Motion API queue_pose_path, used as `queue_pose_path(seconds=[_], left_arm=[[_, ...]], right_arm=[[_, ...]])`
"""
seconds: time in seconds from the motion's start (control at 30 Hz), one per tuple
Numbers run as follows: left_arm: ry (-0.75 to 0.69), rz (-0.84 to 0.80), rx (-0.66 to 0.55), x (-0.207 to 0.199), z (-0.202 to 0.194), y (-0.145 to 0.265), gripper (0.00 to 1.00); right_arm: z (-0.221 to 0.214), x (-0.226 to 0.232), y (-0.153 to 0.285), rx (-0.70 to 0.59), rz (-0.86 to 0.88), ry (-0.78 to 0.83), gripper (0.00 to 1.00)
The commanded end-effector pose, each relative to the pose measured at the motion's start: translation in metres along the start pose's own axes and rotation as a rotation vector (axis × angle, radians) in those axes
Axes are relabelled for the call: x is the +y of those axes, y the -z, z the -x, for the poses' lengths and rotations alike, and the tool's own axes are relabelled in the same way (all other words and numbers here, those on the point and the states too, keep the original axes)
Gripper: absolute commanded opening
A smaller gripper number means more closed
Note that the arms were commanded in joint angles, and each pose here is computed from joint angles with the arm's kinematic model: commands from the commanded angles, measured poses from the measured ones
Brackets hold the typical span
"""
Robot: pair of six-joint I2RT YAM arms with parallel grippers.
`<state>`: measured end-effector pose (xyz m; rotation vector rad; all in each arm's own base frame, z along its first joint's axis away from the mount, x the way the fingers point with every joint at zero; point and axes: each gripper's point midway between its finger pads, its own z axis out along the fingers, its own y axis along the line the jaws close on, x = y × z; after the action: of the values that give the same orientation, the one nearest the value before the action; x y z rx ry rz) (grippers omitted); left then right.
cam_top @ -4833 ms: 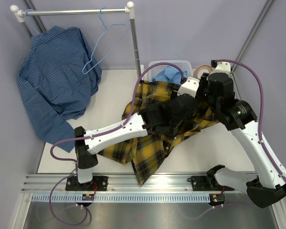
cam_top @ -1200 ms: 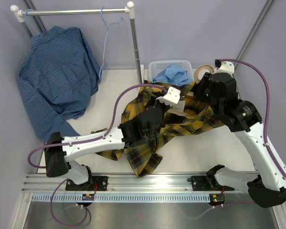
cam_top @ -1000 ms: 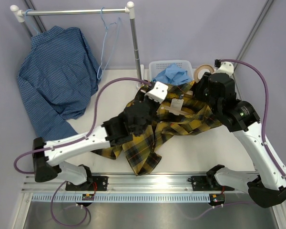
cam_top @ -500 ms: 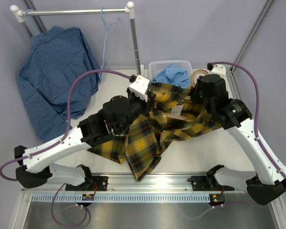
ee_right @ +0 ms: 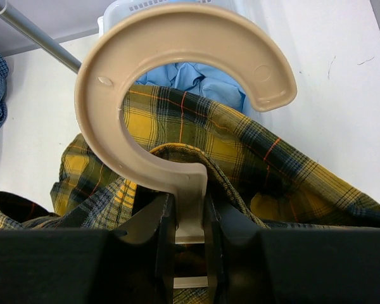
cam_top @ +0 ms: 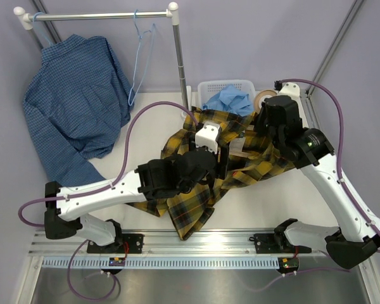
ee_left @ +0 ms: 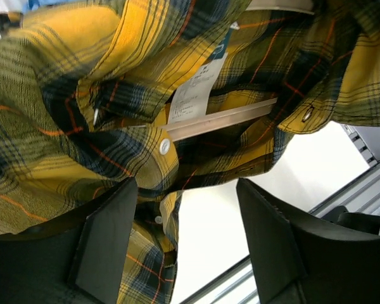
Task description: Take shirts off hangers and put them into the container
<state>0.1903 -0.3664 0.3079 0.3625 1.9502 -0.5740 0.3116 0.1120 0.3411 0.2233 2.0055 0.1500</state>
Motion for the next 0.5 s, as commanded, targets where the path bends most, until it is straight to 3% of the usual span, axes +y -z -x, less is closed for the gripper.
queue_pose_path(seconds=[0.0, 0.47], left_arm=[[0.105, 0.033, -0.038, 0.002, 0.01, 0.001, 0.66], [0.101, 0.16, 0.018, 0.035, -0.012, -0.032, 0.61]], right_arm=[[0.028, 0.002, 0.011, -0.087, -0.002, -0.019, 0.0], [0.031, 0.002, 0.023, -0.092, 0.032, -0.034, 0.0]])
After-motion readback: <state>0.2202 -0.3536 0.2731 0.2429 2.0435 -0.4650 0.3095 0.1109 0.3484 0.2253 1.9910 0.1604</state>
